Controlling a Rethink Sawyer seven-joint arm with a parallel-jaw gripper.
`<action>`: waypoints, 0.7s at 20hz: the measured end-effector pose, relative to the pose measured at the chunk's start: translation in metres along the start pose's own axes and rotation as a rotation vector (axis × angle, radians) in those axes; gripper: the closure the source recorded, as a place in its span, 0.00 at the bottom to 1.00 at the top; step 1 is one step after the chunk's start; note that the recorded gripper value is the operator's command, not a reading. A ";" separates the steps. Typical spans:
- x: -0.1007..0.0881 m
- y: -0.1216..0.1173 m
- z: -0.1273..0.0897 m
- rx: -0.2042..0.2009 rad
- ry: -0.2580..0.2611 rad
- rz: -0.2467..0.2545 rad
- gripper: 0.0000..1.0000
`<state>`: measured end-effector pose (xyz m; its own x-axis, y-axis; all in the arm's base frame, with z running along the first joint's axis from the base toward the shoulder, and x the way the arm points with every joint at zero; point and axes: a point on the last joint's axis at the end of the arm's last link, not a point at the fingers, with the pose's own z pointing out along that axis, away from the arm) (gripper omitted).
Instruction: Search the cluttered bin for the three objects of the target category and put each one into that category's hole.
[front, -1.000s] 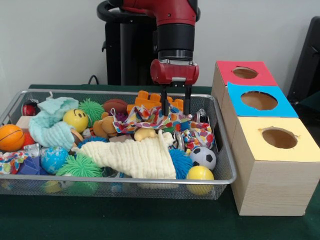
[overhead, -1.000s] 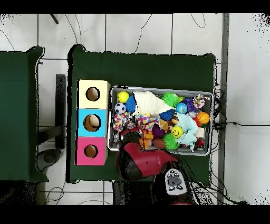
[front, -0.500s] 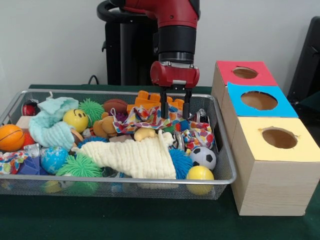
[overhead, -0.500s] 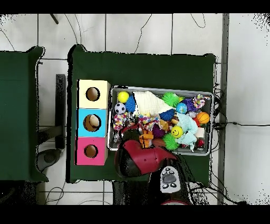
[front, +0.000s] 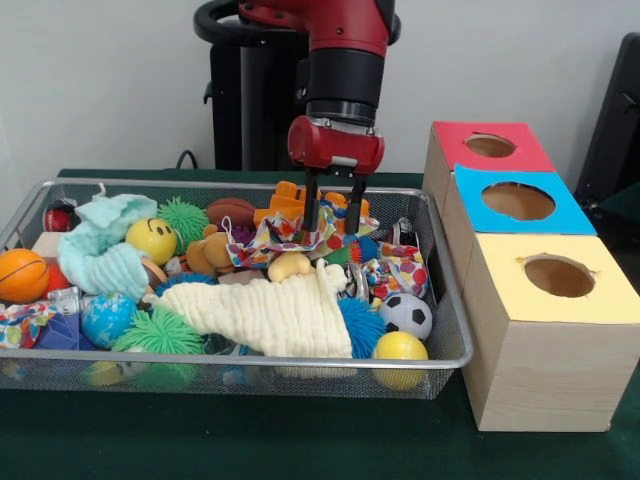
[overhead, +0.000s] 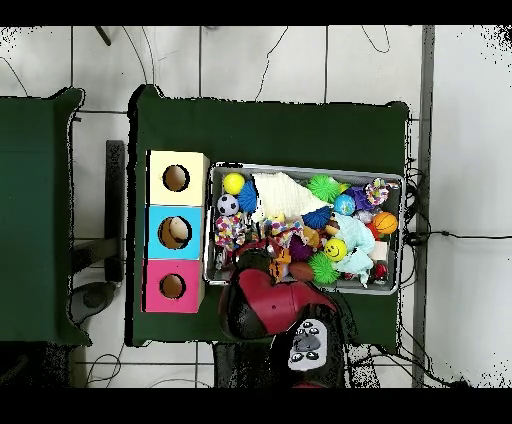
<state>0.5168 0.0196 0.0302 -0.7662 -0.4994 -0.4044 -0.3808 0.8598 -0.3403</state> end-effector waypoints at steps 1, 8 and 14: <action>0.001 -0.001 0.000 0.005 0.002 -0.004 0.00; 0.008 -0.018 -0.002 0.051 0.043 -0.035 0.00; 0.010 -0.022 -0.003 0.056 0.068 -0.038 1.00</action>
<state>0.5163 -0.0035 0.0359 -0.7856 -0.5218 -0.3325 -0.3823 0.8319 -0.4022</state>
